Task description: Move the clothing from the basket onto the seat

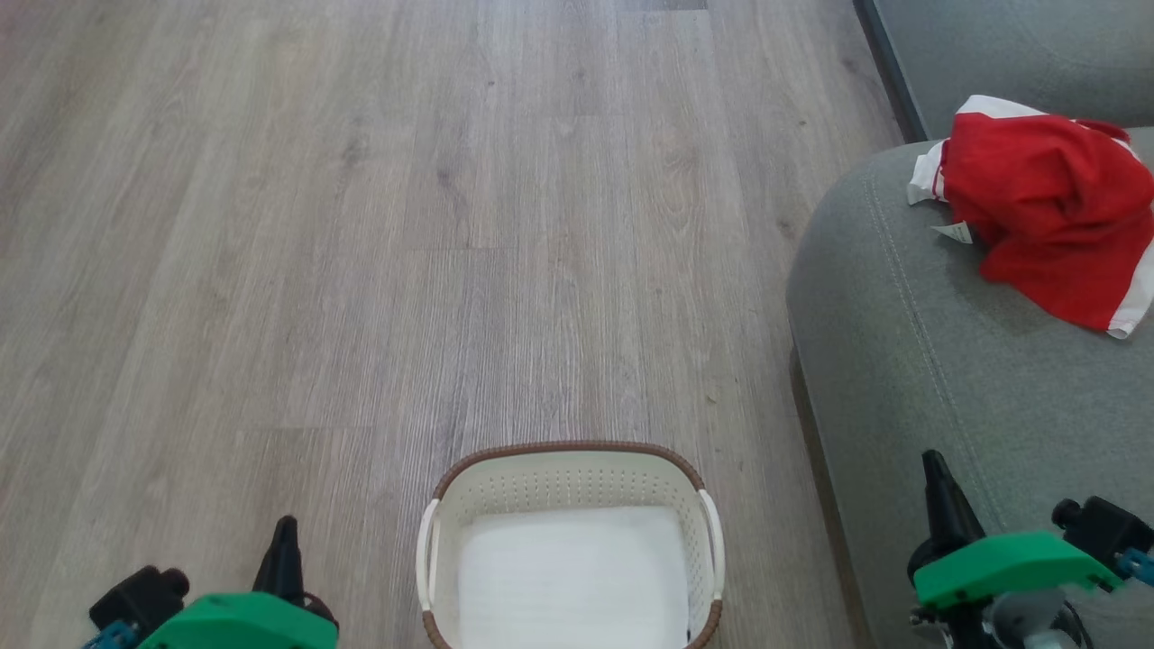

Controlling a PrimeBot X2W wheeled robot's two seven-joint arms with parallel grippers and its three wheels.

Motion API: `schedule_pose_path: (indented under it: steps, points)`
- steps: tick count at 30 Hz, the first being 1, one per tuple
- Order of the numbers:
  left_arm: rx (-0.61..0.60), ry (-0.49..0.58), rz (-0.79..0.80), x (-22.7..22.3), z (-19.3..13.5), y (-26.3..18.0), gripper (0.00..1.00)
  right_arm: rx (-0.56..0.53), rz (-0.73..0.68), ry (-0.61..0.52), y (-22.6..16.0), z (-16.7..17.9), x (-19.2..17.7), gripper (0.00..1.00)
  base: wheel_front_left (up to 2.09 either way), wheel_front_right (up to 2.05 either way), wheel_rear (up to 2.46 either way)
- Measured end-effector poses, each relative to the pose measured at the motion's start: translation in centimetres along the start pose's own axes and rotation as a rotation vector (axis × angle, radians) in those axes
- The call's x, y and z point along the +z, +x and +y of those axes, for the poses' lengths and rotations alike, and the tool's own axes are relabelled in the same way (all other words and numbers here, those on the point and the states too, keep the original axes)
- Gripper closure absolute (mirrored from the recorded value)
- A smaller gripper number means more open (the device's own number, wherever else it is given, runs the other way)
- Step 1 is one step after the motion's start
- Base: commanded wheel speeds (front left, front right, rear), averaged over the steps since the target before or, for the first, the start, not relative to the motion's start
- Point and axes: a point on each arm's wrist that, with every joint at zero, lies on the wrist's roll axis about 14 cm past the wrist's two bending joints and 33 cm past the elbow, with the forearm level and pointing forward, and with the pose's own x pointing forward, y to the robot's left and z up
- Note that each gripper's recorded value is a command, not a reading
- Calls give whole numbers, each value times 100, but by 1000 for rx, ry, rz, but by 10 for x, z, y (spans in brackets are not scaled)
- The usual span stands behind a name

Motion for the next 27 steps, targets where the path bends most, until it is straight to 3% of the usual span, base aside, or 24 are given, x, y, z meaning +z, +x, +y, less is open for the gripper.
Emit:
schedule_pose_path:
  steps: [27]
  points:
    - [-48, -307, 24, 9, -9, 13, 100, -13, -8, 300, 6, -1, 10, 100, 0, 0, 0]
